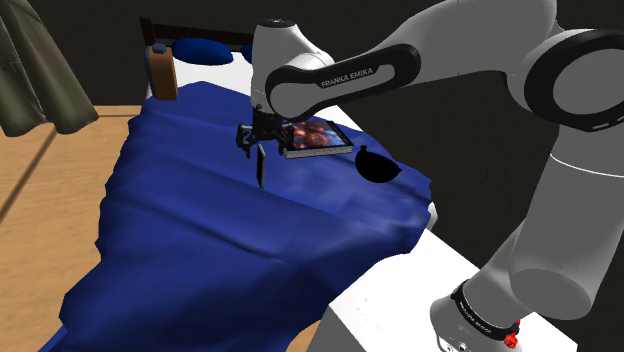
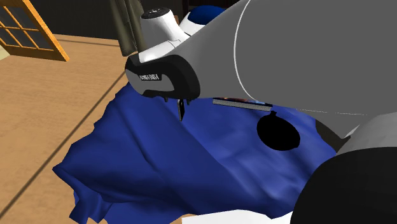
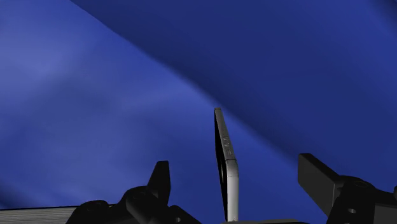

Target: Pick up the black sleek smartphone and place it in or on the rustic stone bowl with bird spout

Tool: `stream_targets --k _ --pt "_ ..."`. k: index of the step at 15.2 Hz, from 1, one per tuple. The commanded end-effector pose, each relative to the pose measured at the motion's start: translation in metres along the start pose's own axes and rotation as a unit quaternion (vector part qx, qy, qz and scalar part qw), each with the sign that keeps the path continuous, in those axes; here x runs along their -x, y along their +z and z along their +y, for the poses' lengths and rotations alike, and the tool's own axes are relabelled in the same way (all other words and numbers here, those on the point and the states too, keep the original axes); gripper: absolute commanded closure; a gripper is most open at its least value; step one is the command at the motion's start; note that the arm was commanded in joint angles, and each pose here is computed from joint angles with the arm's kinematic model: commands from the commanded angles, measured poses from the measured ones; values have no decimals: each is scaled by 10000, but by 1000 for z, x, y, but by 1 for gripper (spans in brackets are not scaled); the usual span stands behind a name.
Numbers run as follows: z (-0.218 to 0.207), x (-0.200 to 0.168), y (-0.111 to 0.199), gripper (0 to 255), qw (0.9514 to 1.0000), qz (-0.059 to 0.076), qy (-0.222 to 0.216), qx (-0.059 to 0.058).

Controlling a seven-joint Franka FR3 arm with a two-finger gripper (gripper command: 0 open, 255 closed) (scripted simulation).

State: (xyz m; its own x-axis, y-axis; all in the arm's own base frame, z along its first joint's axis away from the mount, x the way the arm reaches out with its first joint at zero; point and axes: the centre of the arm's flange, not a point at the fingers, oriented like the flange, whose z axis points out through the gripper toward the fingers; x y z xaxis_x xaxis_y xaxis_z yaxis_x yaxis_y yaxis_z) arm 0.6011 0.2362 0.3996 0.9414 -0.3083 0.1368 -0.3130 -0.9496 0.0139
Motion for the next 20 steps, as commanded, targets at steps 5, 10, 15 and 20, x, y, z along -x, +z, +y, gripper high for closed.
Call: stream_targets --k 5,10,15,20 --pt "0 0 0 255 10000 0 0 0" --pt "0 0 0 255 10000 0 0 0" --pt "0 -2 -16 255 10000 0 0 0" --pt "1 -6 -42 255 10000 0 0 0"
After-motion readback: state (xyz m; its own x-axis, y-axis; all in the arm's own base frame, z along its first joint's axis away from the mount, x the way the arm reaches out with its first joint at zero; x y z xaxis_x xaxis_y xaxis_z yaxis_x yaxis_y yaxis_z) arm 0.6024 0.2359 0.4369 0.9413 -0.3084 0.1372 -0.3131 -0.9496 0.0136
